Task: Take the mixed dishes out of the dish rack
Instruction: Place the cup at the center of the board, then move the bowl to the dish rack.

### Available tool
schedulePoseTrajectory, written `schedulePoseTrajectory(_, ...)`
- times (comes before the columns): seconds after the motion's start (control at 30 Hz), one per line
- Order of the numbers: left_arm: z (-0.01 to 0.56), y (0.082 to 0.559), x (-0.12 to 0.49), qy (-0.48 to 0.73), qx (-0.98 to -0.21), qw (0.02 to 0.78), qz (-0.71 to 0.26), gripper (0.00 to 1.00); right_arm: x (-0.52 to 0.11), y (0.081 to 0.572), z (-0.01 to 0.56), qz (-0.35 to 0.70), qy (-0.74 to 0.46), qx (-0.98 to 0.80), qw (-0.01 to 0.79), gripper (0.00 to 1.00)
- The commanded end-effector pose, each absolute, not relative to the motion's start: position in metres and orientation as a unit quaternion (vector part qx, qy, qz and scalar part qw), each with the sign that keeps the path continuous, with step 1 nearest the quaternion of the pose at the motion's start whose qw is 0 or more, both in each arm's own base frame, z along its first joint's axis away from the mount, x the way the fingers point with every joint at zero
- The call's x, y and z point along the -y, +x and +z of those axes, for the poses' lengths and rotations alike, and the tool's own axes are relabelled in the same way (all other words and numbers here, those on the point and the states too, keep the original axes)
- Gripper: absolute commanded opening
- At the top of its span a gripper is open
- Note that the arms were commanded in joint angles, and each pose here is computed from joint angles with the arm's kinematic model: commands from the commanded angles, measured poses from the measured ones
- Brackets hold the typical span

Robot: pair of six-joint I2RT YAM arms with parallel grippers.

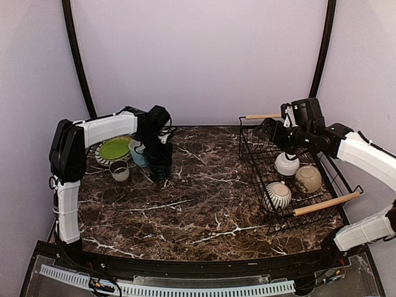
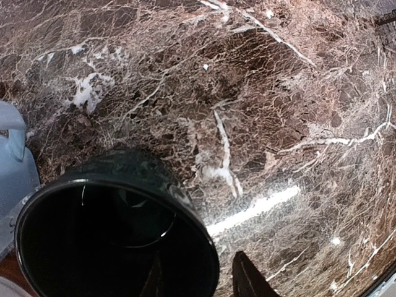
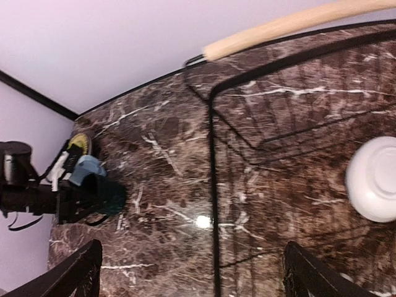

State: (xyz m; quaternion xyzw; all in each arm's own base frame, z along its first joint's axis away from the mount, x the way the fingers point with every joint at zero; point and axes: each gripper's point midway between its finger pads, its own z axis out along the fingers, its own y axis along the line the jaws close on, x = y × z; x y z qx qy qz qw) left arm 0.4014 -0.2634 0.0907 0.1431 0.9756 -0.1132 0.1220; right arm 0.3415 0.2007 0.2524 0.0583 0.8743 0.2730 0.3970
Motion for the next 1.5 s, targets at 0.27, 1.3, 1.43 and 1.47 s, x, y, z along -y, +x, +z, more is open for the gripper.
schedulePoseTrajectory(0.27,0.154,0.394,0.271,0.165,-0.958,0.191,-0.135,0.63,-0.06,0.295,0.18,0.062,0.217,-0.931,0.286,0.99)
schedulePoseTrajectory(1.3,0.207,0.391,0.274,0.161,-0.928,0.282,-0.182,0.75,0.02,0.289,0.108,0.069,0.464,-0.826,0.313,0.99)
schedulePoseTrajectory(1.43,0.206,0.391,0.274,0.161,-0.929,0.281,-0.18,0.75,0.023,0.286,0.102,0.072,0.482,-0.816,0.312,0.99)
schedulePoseTrajectory(1.47,0.206,0.391,0.274,0.162,-0.928,0.281,-0.181,0.75,0.024,0.285,0.1,0.074,0.486,-0.813,0.313,0.99)
